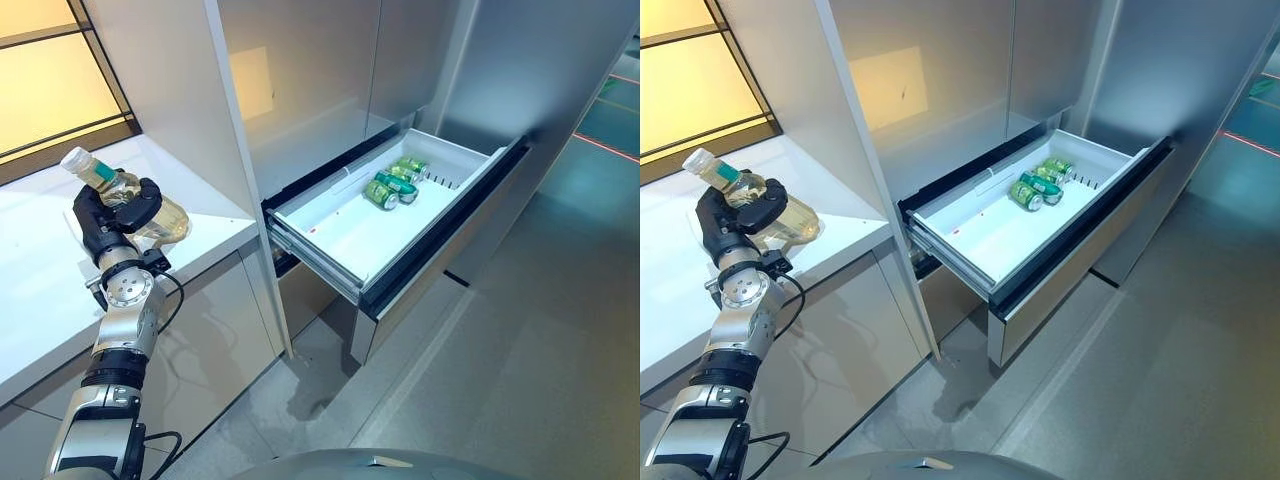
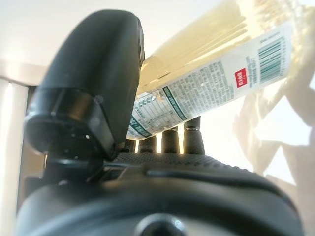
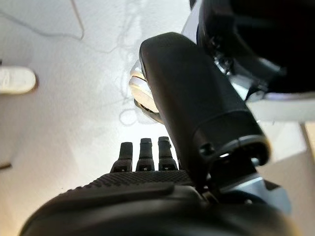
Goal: Put drinks into fridge and close the fridge
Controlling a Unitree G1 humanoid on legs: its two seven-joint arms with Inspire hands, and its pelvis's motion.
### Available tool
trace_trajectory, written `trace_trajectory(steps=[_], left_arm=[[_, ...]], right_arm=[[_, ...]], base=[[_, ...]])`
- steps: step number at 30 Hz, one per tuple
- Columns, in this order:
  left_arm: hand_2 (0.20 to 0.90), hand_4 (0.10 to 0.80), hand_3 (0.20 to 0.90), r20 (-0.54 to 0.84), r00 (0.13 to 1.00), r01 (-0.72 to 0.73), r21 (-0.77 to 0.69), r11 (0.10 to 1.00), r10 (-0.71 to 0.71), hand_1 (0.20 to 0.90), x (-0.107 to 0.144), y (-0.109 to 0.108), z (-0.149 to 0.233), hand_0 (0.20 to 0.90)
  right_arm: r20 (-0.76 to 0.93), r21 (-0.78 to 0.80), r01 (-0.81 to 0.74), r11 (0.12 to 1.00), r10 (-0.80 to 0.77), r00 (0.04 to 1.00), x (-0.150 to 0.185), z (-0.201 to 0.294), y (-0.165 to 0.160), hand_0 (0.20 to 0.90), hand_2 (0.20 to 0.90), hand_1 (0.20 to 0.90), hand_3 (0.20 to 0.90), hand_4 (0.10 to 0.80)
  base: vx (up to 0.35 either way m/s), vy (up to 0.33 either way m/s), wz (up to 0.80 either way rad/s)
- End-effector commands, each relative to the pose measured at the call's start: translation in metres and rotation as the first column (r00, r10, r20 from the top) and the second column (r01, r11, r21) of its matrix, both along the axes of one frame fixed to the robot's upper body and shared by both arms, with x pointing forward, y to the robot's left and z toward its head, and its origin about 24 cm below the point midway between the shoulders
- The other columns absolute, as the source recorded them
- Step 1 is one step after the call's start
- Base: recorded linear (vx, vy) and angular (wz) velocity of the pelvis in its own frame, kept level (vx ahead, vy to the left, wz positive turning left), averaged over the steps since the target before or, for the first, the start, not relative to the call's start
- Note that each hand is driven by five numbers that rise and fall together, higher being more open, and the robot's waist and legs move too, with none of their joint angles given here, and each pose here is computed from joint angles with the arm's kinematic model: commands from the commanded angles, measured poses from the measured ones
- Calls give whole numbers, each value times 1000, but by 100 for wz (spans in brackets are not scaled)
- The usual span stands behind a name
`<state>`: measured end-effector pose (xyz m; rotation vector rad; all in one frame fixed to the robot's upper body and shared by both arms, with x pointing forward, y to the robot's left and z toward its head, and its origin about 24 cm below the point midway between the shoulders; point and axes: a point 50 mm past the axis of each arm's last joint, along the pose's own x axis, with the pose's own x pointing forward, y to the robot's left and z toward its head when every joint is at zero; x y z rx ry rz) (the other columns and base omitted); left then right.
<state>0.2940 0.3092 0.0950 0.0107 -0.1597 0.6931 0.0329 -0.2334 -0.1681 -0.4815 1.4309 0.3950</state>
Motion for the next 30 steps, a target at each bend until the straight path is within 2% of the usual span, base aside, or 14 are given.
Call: trace_trajectory(steps=[1, 9, 12, 14, 20, 24, 30], left_arm=[[300, 100, 200, 471, 846, 90, 331, 939, -248, 300, 16, -26, 154, 300], [300, 100, 200, 511, 754, 150, 477, 866, -412, 300, 3, -51, 187, 300], [300, 100, 200, 496, 732, 155, 548, 822, -468, 300, -3, -61, 196, 300], [300, 100, 200, 485, 721, 162, 576, 801, -495, 300, -4, -64, 199, 300], [300, 100, 200, 414, 669, 265, 643, 719, -617, 300, -6, -87, 205, 300], [300, 100, 200, 409, 632, 275, 676, 684, -658, 300, -19, -96, 204, 300], [300, 100, 200, 410, 615, 273, 691, 669, -674, 300, -26, -100, 198, 300]], right_arm=[[208, 40, -103, 994, 93, 974, 60, 11, 5, 900, 900, 900, 900, 800], [367, 73, -257, 964, 213, 905, 104, 27, 27, 900, 900, 900, 900, 800], [452, 97, -346, 933, 268, 851, 126, 39, 44, 900, 900, 900, 900, 800], [506, 114, -392, 913, 286, 814, 129, 41, 51, 900, 900, 900, 900, 800], [674, 128, -546, 828, 331, 660, 152, 56, 99, 900, 900, 900, 900, 800], [802, 136, -667, 732, 314, 508, 174, 103, 137, 900, 900, 900, 900, 800], [883, 142, -762, 632, 266, 386, 179, 139, 161, 900, 900, 900, 900, 800]], base=[[-32, -4, 5], [-17, -3, 4], [-25, 0, 4], [-21, 23, 6], [-10, 50, 8], [-46, -6, 8], [-40, 3, 5]])
